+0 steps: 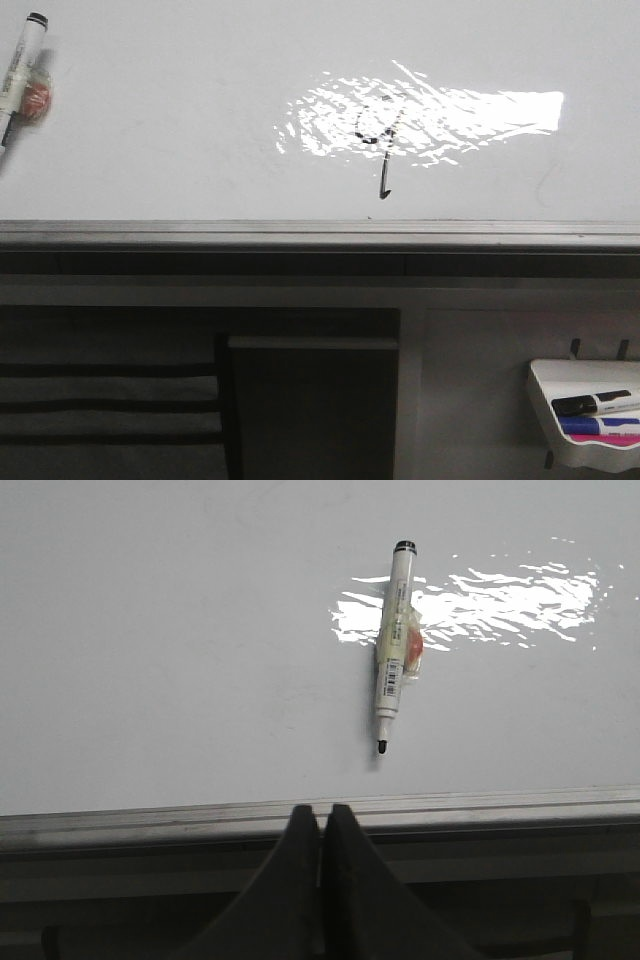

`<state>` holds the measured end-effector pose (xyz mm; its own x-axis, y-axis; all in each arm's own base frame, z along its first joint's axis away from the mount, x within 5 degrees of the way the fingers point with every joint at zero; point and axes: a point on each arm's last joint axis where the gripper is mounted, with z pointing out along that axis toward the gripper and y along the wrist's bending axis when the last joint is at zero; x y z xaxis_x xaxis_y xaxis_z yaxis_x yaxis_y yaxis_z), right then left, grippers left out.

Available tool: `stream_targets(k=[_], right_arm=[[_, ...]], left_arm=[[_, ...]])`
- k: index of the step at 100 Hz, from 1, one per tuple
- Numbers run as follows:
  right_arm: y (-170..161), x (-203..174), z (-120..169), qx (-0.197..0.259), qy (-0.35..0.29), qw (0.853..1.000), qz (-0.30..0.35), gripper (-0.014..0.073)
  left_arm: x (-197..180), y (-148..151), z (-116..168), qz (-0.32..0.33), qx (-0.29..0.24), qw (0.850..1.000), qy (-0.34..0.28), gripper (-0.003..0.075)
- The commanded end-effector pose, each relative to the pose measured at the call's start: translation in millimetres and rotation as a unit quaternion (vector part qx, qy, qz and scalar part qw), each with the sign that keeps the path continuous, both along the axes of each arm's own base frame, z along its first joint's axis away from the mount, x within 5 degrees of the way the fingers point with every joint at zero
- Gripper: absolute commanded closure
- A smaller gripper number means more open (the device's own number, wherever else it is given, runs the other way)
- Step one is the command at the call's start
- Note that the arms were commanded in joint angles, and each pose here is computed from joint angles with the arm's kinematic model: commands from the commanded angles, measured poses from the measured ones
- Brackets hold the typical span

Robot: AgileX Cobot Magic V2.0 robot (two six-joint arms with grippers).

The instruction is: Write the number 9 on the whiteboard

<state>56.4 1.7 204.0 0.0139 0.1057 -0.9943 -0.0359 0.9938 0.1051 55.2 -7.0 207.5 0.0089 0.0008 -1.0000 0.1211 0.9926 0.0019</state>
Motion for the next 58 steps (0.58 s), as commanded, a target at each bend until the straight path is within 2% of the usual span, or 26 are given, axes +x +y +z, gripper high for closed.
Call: stream_targets(k=[1,58], right_arm=[[0.5,-0.8,-1.4,0.003,-0.036,0.999,0.002,0.0667],[0.5,-0.9,-0.3,0.003,-0.042,0.999,0.001,0.0667]], left_arm=[[-0.7,0.7,-2.9,0.004,-0.011,0.999,-0.030,0.0741],[-0.7,0.7,-2.9,0.004,-0.011,0.999,-0.030,0.0741]])
